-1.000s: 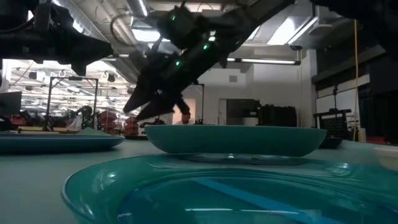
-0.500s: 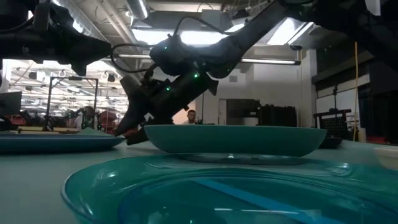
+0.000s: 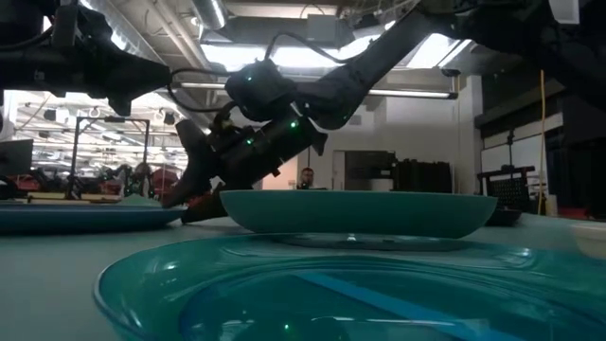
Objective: Stack plastic plates
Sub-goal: Adjust the light blue plate
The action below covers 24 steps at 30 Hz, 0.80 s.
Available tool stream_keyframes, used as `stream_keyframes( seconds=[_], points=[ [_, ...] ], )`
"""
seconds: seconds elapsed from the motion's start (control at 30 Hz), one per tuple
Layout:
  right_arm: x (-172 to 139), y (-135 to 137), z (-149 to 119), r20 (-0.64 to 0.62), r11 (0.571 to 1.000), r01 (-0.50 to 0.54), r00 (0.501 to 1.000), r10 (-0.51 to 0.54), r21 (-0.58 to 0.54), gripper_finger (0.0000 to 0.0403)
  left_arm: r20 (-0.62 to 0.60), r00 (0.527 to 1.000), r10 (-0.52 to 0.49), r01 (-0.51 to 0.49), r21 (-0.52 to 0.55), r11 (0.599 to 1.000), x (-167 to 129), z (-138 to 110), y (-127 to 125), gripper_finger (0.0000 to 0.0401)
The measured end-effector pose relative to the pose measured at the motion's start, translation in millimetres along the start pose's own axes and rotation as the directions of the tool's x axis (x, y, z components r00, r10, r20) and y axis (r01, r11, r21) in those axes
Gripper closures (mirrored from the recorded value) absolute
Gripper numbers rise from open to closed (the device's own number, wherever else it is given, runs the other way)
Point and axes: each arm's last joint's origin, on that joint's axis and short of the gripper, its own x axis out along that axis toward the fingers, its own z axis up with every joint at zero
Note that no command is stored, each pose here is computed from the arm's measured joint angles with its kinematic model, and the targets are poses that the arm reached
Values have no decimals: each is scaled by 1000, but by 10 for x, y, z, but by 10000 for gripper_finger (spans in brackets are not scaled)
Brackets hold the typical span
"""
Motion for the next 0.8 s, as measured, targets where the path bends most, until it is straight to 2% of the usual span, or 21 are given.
stream_keyframes(
  seconds=[0.1,0.4,0.8],
  points=[
    [0,-5,3,3,1000,5,1000,-5,-14,263,0,1000,0,0,-1,1000,0,0,0,316],
    [21,-20,-34,-4,998,24,1000,-25,-49,390,1,1000,10,-10,-19,1000,0,0,3,316],
    [-7,-18,16,23,995,35,999,-32,-97,399,6,1000,29,-29,-49,998,0,3,8,316]
  ],
)
